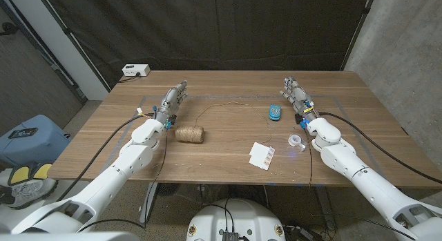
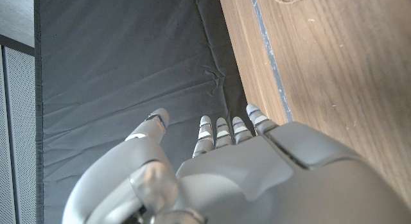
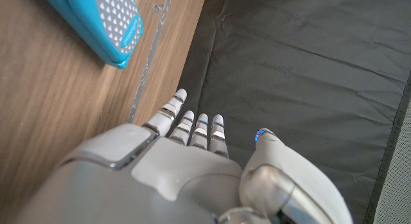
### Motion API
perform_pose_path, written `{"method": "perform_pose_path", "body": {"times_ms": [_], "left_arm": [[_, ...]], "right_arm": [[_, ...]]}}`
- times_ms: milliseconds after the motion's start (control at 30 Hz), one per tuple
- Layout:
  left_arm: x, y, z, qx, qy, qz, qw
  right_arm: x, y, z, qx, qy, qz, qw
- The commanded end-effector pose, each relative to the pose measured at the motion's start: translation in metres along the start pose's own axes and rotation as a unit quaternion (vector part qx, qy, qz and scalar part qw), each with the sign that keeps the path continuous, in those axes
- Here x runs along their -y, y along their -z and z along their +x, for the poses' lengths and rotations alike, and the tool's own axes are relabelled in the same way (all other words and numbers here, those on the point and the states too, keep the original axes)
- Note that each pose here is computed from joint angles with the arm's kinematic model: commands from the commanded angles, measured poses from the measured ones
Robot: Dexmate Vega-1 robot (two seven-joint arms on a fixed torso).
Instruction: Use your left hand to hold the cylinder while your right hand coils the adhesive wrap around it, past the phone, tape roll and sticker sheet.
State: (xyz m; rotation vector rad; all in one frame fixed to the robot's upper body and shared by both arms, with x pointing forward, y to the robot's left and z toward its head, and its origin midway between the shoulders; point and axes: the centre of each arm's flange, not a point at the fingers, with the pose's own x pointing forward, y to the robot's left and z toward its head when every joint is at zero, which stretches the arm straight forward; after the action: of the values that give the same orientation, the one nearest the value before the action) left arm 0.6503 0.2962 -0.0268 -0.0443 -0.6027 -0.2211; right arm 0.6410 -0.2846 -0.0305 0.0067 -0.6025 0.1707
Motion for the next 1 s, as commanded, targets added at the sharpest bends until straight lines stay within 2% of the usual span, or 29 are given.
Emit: {"method": "perform_pose_path", "body": {"times_ms": [33, 467, 733, 1000], "left_arm": [[0.003, -0.002, 0.006, -0.004, 0.003, 0.010, 1.000], [0.008, -0.008, 0.006, -0.007, 0.017, 0.028, 0.999], [0.006, -0.019, -0.007, -0.011, 0.028, 0.051, 0.998], [-0.001, -0.030, -0.021, -0.019, 0.041, 0.084, 0.995]], "right_arm": [[0.001, 0.002, 0.009, -0.004, -0.007, -0.003, 1.0000], [0.002, 0.003, 0.009, -0.004, -0.003, -0.009, 0.9999], [0.002, 0.003, 0.006, -0.001, 0.000, -0.013, 0.9999], [-0.001, 0.002, 0.006, 0.001, 0.002, -0.016, 0.9999]]}}
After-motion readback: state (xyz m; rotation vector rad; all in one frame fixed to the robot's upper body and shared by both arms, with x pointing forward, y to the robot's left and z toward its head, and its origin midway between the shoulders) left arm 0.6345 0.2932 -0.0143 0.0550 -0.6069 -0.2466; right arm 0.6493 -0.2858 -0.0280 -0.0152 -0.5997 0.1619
